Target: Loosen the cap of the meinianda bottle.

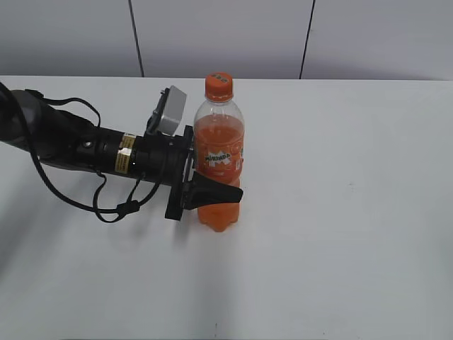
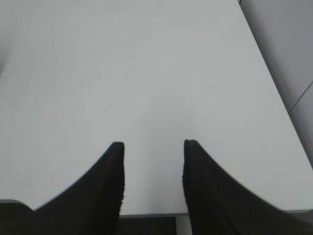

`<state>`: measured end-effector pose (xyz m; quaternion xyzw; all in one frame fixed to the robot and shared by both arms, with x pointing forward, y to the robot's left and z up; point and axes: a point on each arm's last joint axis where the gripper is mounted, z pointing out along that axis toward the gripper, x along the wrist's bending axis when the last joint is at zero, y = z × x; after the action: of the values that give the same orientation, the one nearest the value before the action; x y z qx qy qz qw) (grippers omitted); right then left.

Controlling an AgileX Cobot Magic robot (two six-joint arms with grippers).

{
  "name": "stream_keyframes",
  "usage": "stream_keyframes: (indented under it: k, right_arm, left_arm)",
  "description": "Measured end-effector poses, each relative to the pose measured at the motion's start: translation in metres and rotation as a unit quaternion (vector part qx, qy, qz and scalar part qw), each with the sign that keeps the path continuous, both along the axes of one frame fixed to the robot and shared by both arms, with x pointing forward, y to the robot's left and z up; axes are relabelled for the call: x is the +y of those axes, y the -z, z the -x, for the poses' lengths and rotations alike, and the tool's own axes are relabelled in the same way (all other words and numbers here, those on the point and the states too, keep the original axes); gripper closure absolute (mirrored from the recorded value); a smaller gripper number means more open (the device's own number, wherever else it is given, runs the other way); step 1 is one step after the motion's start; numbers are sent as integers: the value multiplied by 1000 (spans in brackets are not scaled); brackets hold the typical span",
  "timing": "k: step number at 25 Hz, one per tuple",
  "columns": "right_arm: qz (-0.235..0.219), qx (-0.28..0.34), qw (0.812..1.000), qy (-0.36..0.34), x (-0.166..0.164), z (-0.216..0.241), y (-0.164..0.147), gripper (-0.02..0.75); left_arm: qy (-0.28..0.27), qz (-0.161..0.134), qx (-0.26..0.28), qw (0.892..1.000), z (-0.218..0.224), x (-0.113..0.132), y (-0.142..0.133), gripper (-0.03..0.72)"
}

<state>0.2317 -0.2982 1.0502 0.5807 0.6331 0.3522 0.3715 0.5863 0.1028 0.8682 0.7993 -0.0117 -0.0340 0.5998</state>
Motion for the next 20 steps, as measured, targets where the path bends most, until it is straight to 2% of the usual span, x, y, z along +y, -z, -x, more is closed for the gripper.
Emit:
stream_keyframes:
  k: [20]
  right_arm:
    - [0,0,1000,0,0,0,0,435]
  left_arm:
    - [-10,3,1,1000,-2,0,-1,267]
